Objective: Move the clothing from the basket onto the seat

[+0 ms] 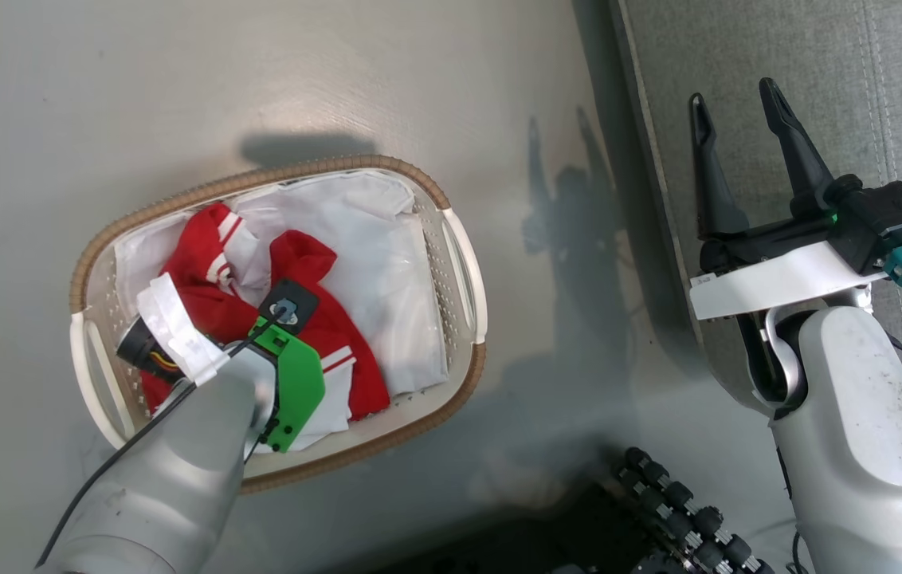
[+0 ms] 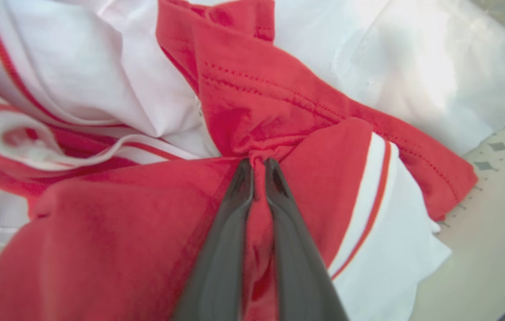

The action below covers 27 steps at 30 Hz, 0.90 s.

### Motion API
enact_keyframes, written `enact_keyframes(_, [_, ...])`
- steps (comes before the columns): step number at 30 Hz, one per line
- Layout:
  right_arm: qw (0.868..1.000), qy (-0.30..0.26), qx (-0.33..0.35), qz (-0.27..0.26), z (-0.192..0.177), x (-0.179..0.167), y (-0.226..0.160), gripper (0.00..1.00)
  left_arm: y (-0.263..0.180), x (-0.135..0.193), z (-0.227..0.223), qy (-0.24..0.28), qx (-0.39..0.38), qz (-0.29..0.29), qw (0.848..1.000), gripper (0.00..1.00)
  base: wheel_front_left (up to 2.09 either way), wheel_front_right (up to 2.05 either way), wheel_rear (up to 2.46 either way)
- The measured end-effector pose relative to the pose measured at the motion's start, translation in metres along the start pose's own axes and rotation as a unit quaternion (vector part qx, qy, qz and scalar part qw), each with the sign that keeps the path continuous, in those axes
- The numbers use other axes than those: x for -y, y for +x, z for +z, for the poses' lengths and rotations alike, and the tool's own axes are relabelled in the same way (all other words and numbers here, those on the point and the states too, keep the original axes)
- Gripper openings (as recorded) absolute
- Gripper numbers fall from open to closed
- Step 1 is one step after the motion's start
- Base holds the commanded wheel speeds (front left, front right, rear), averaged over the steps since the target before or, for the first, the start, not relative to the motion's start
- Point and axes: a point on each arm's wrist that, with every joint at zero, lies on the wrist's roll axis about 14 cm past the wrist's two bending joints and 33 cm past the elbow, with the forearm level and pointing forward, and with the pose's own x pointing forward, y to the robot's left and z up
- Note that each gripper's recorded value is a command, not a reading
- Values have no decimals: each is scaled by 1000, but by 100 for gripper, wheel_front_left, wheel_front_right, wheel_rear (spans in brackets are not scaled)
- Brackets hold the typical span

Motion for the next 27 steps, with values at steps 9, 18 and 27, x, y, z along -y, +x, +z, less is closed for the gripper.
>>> enact_keyframes(9, [1000, -7, 26, 0, 27, -1, -7, 100, -29, 18, 47, 1, 112, -1, 994, 0, 0, 0, 0])
enact_keyframes(18, [999, -13, 49, -1, 53, -3, -24, 100, -75, 34, 97, -13, 223, 4, 975, 0, 0, 0, 0])
enact_keyframes(27, [997, -16, 74, 4, 79, -10, -47, 100, -138, 42, 152, -6, 334, 22, 942, 0, 0, 0, 0])
